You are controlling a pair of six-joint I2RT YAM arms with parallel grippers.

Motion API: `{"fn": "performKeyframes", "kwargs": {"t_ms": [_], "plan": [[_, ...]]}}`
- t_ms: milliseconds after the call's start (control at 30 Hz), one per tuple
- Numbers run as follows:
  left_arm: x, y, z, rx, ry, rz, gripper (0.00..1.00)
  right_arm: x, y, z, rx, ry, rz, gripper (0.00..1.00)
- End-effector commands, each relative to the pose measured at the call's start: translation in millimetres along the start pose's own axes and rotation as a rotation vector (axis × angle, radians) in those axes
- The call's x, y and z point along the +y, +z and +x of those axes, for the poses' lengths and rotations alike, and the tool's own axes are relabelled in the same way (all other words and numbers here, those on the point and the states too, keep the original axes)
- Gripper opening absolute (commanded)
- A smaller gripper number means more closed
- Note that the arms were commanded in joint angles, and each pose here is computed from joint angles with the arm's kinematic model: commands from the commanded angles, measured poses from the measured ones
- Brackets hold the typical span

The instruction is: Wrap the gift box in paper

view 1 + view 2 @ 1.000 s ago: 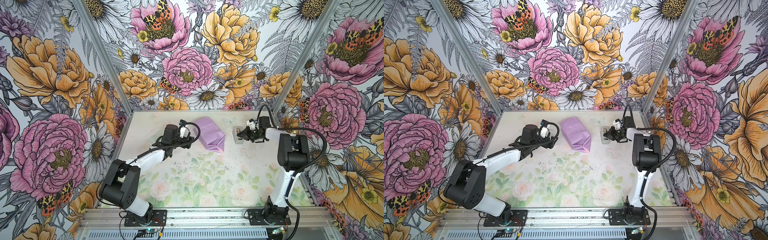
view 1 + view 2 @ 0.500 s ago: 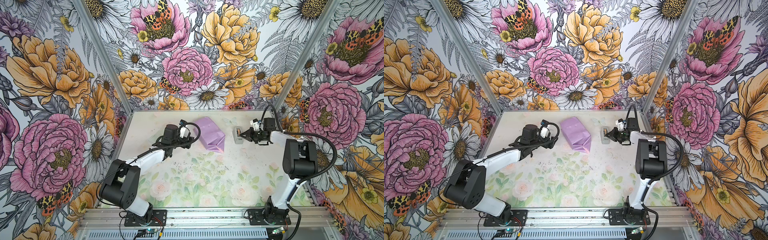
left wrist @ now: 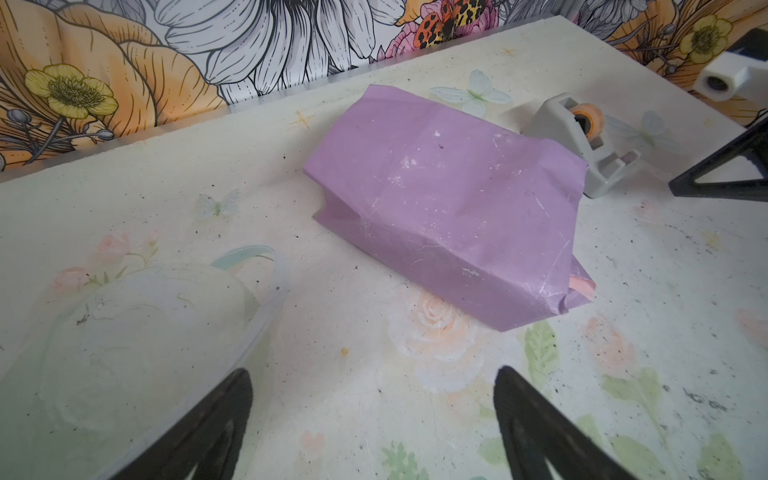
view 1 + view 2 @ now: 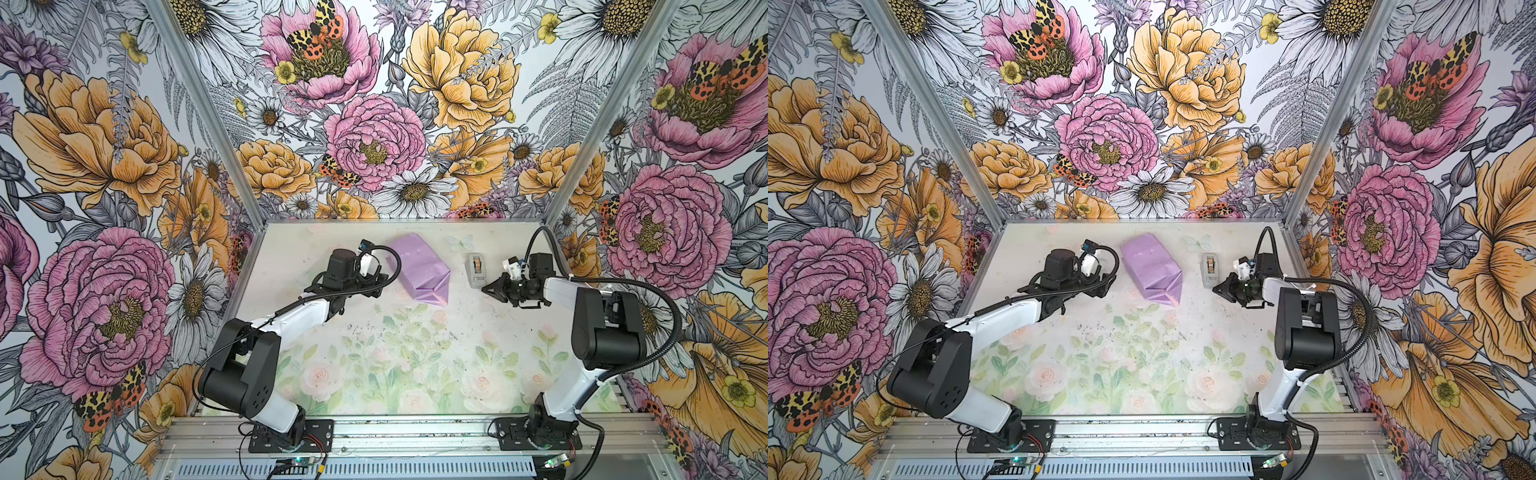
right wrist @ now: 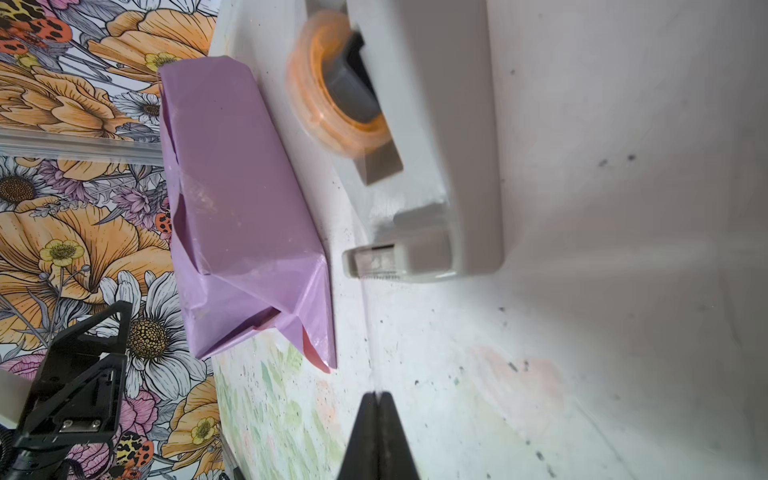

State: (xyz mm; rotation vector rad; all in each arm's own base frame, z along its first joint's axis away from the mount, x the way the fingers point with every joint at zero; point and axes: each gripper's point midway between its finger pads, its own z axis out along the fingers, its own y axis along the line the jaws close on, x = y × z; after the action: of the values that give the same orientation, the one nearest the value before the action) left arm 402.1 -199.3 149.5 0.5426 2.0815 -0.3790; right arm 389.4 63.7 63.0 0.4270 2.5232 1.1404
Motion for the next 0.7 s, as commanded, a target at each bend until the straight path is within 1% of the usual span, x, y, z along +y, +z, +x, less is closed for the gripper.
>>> {"fn": "performKeyframes", "kwargs": {"t_ms": [0,100,200,267,400,567,667], "plan": [[-7,-3,-12,-0.030,0.031,0.012,0.92,-3,8,7,0.019,-0.007,0.013,0.00],[-9,-2,-12,-0.029,0.036,0.017,0.92,-11,14,6,0.020,0.010,0.034,0.00],[-11,-3,-13,-0.026,0.044,0.016,0.92,-17,15,6,0.011,0.022,0.067,0.13],[-13,-3,-13,-0.022,0.055,0.019,0.92,-20,13,5,0.001,0.031,0.085,0.24],[-18,-5,-16,-0.019,0.086,0.029,0.92,-22,10,8,-0.007,0.045,0.100,0.34],[-29,-5,-14,0.000,0.152,0.060,0.92,-30,2,18,-0.021,0.083,0.129,0.38],[-44,-5,-11,0.018,0.254,0.106,0.91,-28,-7,21,-0.042,0.086,0.136,0.39]]}}
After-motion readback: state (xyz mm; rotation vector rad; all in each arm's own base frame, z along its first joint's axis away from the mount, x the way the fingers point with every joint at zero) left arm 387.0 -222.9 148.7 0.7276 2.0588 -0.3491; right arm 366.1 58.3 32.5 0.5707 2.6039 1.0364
